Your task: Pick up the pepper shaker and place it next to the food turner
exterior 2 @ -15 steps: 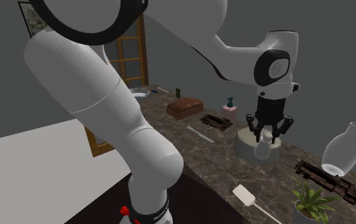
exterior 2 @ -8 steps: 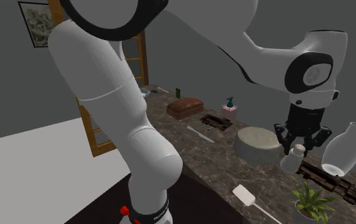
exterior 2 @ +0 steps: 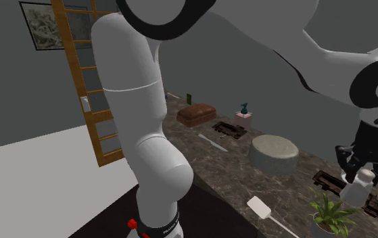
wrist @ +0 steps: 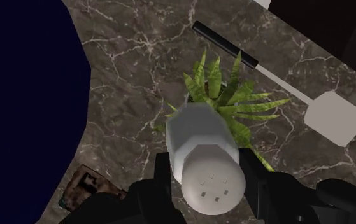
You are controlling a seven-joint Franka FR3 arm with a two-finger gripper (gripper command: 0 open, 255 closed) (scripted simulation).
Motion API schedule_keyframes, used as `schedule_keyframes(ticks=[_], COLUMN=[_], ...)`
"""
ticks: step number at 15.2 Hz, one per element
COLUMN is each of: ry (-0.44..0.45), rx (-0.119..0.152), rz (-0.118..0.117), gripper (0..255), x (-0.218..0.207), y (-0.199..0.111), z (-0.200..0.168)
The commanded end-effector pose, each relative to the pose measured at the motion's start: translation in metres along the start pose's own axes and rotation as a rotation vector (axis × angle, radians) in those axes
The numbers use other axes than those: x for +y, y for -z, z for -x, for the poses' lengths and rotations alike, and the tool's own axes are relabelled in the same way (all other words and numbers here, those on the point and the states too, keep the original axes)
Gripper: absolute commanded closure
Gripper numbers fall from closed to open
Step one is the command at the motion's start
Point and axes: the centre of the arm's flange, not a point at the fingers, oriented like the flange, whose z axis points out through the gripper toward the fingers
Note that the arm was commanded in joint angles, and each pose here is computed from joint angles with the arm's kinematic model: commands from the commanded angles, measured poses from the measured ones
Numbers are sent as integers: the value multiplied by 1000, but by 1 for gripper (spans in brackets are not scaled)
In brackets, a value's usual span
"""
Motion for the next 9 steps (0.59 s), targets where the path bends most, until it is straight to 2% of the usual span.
schedule_keyframes(ticks=[1,2,9], ry=[2,2,2], rx=[0,0,0], rz=[1,1,1], gripper=[255,255,255], x=[23,41,38], y=[-3,-4,-41], z=[12,21,22])
